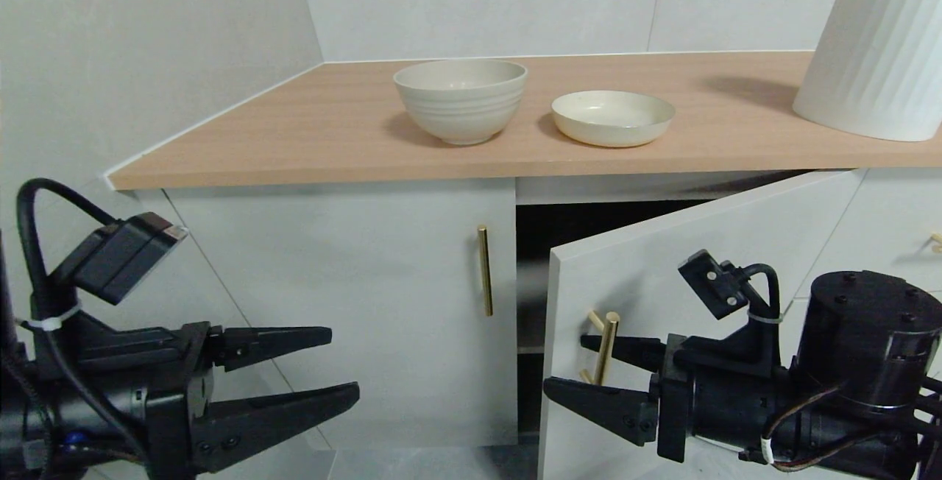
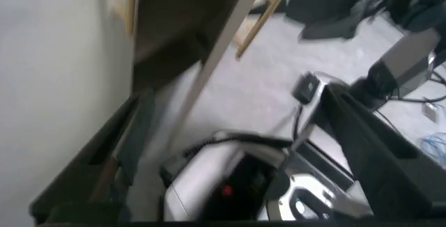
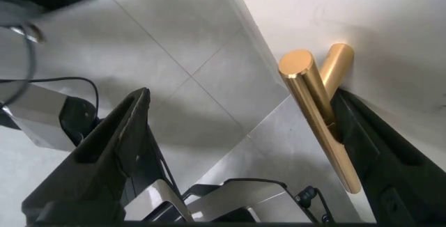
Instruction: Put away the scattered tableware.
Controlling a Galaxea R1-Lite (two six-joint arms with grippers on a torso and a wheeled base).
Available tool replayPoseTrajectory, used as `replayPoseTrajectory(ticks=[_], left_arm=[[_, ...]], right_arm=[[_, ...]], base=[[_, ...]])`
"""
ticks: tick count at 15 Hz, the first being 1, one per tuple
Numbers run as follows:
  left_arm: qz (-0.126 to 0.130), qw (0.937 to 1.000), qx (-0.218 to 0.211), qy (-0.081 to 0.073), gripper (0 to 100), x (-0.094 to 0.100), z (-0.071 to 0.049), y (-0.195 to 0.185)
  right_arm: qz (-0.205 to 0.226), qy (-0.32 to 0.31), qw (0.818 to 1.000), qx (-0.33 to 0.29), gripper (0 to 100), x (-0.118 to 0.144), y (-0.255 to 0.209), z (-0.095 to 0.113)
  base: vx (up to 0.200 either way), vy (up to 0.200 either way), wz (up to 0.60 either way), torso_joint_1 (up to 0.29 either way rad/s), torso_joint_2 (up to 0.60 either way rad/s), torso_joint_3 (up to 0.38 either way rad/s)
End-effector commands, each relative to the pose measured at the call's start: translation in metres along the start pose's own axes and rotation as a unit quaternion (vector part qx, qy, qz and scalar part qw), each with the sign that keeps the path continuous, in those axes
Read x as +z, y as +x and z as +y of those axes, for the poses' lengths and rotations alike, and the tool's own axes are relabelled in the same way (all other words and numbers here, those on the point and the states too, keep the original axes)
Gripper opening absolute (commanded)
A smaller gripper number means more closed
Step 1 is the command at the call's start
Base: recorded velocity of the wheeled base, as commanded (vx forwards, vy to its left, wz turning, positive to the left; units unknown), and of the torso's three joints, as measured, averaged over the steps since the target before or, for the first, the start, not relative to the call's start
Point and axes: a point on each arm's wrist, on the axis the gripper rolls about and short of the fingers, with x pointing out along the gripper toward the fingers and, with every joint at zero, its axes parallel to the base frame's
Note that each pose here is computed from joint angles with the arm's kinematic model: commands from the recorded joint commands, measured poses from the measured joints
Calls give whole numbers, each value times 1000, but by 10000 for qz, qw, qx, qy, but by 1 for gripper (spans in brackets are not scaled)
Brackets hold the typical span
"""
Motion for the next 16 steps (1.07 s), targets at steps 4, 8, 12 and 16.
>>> replayPoseTrajectory(ticks=[4,8,12,16], left_arm=[[360,9990,-243,-109,0,-5,2,20],[547,9948,-488,-712,0,12,1,50],[438,9947,-799,-470,0,18,16,106],[259,9946,-984,-207,0,-7,37,157]], right_arm=[[114,61,9999,-62,100,-5,3,-4],[104,66,9999,-66,100,-4,4,-5],[120,75,9999,-82,100,-5,4,-5],[98,59,9999,-80,100,-5,2,-4]], base=[[0,0,0,0,0,0],[0,0,0,0,0,0],[0,0,0,0,0,0],[0,0,0,0,0,0]])
